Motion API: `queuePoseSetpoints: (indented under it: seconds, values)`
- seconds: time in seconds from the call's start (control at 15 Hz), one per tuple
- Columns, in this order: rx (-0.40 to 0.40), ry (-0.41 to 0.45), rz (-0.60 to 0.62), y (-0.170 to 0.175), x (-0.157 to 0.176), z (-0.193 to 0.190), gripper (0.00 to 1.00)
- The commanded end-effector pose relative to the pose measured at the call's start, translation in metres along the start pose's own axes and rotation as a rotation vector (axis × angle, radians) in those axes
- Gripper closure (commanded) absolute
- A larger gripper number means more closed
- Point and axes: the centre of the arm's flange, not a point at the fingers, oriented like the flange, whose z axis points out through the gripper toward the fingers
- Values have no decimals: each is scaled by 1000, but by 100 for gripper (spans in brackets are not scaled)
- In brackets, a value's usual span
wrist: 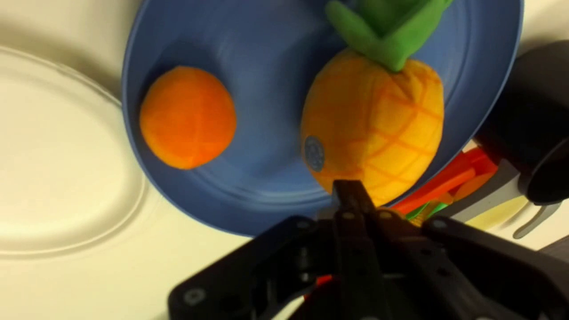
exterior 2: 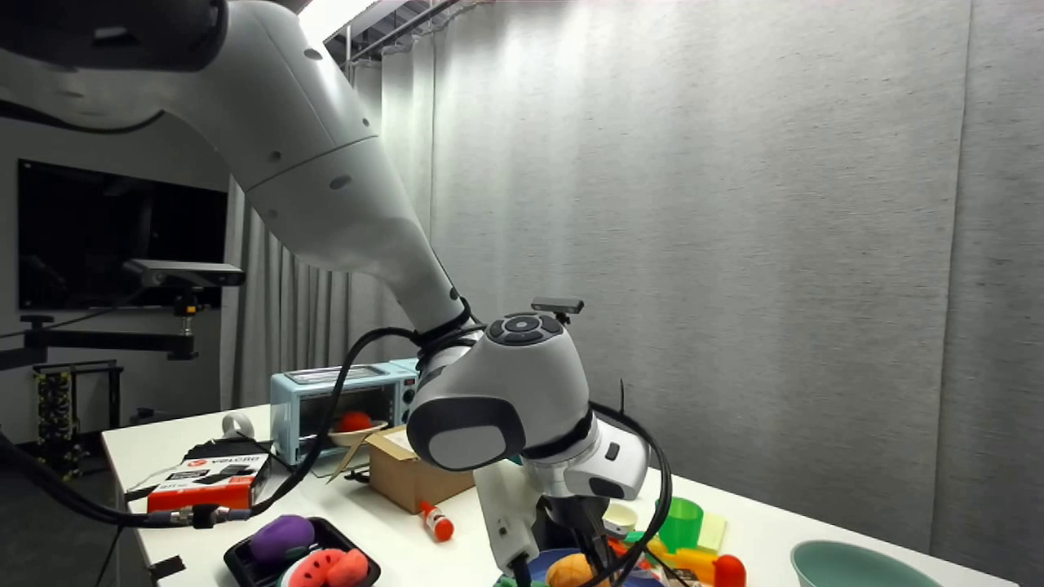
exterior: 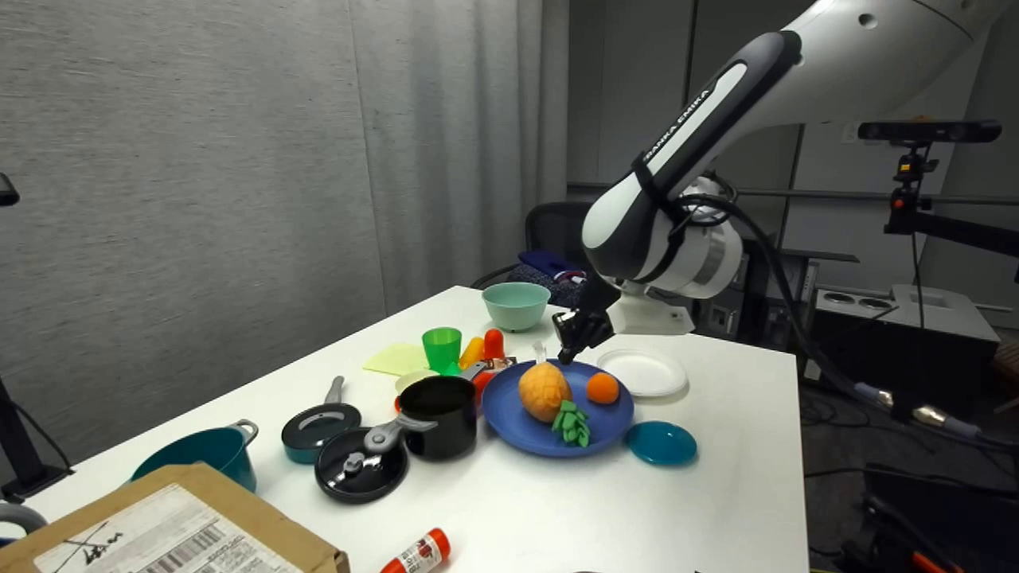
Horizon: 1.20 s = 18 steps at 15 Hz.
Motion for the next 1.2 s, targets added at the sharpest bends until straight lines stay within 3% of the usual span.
queuePoseSetpoints:
  seconds: [0.0,0.27,0.73,0.8,0.87,0.93,1.13]
  values:
    - [-24,-32,-31,8,9,-25,100]
    - [-63,-259,-123,16,0,-45,100]
    - [89,-636,-257,30,-15,-86,100]
    - [65,-623,-275,34,-21,-87,100]
    - [38,-616,-283,39,-24,-88,74]
    - [54,-606,-243,30,-21,-80,98]
    - [38,-612,-253,36,-23,-80,76]
